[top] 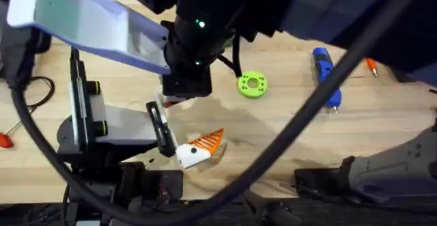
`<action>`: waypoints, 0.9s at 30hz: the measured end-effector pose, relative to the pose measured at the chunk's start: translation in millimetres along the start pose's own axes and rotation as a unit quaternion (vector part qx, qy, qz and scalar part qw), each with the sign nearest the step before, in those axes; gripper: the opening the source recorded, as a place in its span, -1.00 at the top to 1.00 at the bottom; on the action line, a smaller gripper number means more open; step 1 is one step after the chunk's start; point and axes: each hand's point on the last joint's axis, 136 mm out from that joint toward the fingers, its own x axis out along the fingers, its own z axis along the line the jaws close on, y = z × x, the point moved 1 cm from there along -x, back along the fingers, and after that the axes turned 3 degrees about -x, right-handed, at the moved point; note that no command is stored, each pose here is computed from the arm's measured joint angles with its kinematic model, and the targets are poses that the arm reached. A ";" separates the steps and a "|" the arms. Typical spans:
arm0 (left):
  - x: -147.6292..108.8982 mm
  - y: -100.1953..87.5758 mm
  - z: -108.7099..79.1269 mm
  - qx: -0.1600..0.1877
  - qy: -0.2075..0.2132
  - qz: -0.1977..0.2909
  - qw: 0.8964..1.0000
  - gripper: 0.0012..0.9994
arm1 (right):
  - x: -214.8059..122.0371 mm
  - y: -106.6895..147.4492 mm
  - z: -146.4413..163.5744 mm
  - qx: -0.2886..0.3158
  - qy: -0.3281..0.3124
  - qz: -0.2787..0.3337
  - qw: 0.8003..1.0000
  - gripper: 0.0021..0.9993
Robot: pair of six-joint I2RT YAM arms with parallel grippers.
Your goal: Pick up the gripper from the table and insert it into the empty holder that is missing its gripper. Then pick up a screw, insert it into the mounting hole, and use the screwdriver to tighten it. Finally, clean up the table by picking up the vegetable and placing it into the bucket.
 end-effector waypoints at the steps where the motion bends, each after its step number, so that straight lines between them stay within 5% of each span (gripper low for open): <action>1: 0.0 0.0 0.0 0.000 0.000 0.000 1.000 -0.97 | 0.0 0.0 0.0 0.000 0.000 0.000 1.000 0.99; 27: 0.0 0.0 0.0 0.000 0.000 0.000 1.000 -0.97 | 4.9 -0.4 -1.0 0.000 -0.002 0.002 1.000 0.99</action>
